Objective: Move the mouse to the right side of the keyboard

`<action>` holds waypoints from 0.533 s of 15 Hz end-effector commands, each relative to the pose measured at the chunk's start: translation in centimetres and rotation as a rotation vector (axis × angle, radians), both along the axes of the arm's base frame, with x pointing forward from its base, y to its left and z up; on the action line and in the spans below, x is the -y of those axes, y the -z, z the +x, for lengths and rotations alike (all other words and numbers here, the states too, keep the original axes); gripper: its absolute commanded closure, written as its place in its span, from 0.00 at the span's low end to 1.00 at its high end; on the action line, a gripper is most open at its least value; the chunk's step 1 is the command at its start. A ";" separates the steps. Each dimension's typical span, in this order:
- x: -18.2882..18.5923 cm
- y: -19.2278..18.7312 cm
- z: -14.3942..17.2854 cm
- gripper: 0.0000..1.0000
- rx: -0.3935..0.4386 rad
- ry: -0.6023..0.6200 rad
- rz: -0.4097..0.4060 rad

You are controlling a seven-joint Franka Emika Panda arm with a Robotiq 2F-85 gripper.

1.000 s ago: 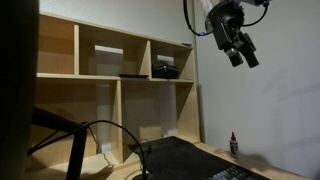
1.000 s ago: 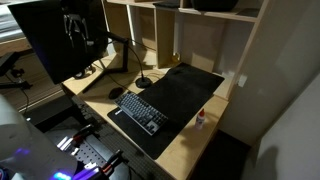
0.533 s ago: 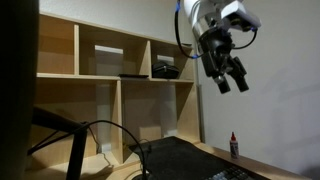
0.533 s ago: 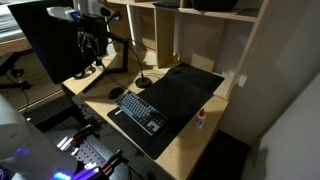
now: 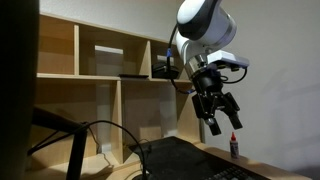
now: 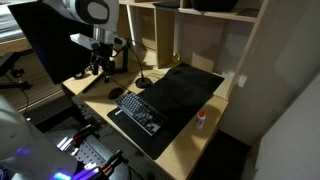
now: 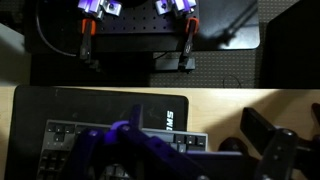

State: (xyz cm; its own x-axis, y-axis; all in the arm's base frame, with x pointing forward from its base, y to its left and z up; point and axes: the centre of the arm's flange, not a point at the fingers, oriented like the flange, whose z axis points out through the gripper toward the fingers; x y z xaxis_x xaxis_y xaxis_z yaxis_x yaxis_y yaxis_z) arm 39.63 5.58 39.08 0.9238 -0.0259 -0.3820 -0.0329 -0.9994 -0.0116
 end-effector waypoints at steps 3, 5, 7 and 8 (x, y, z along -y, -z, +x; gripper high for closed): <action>-0.3 0.4 0.8 0.00 0.111 -0.010 0.071; -0.6 0.3 1.7 0.00 0.207 -0.028 0.122; -0.8 0.3 2.4 0.00 0.281 -0.052 0.146; -0.8 0.3 2.5 0.00 0.299 -0.053 0.152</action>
State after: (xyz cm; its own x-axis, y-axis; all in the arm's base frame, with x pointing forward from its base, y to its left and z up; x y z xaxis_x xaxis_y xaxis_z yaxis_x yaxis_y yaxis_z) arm 42.24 6.34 39.65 0.9871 0.0270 -0.1580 0.0079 -0.9928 -0.1198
